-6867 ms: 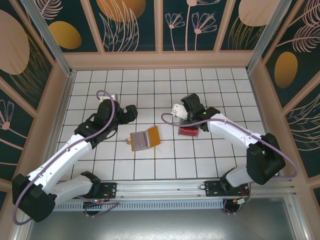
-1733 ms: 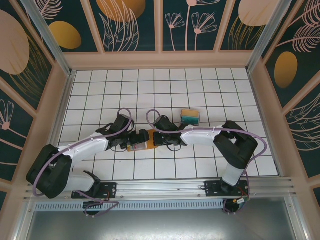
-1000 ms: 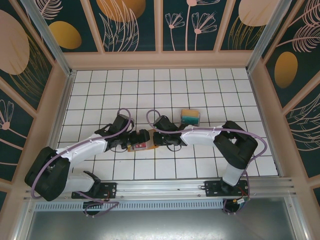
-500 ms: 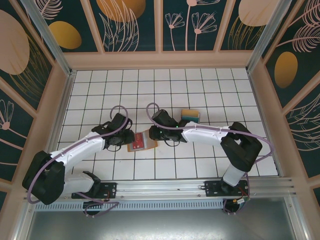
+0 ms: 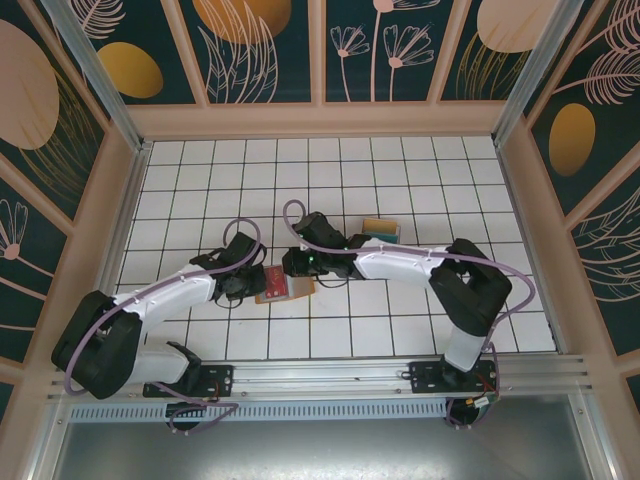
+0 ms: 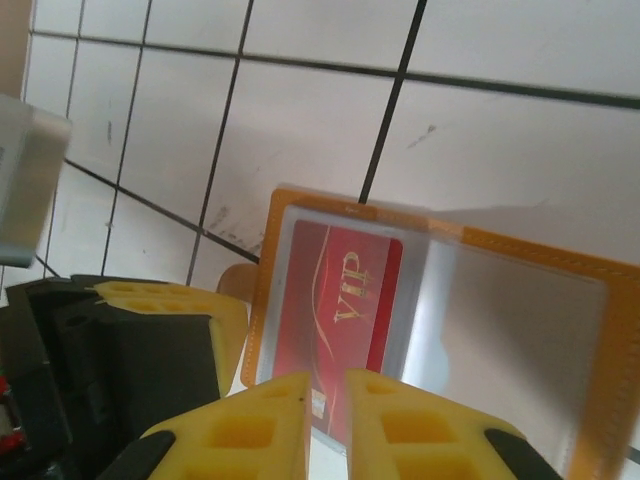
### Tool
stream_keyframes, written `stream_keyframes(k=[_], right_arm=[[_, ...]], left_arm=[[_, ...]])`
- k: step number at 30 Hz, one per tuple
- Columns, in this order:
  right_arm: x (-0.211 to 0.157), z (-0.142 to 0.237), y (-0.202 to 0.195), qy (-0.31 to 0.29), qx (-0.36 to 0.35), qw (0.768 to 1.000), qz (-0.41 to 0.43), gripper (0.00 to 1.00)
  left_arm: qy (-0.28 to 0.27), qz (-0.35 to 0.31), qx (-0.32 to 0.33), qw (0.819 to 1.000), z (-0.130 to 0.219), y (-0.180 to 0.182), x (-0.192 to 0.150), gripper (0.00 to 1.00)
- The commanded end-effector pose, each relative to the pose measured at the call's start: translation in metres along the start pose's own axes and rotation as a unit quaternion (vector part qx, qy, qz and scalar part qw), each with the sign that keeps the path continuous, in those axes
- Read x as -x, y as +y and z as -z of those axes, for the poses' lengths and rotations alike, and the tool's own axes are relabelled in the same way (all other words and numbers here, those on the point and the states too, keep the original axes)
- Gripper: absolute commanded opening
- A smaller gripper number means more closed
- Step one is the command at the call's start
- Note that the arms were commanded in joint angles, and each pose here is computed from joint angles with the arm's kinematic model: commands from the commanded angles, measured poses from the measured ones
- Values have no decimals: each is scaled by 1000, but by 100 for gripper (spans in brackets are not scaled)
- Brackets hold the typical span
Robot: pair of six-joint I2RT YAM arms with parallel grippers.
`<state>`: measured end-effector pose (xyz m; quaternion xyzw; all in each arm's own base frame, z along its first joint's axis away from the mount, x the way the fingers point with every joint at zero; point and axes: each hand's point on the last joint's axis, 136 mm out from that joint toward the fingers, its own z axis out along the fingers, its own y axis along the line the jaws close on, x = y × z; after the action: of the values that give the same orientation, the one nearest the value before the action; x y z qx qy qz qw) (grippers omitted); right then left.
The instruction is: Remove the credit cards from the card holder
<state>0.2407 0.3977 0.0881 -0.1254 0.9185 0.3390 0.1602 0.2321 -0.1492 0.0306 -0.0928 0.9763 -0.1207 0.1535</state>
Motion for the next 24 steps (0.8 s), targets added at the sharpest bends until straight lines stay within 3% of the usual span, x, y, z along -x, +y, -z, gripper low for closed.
stream_keyframes(k=[1, 24], right_arm=[[0, -8, 7, 20, 40, 999, -16, 16], [-25, -35, -19, 91, 69, 991, -73, 19]], left_arm=[[10, 6, -8, 1000, -6, 0, -5, 9], [30, 10, -22, 999, -13, -2, -14, 7]])
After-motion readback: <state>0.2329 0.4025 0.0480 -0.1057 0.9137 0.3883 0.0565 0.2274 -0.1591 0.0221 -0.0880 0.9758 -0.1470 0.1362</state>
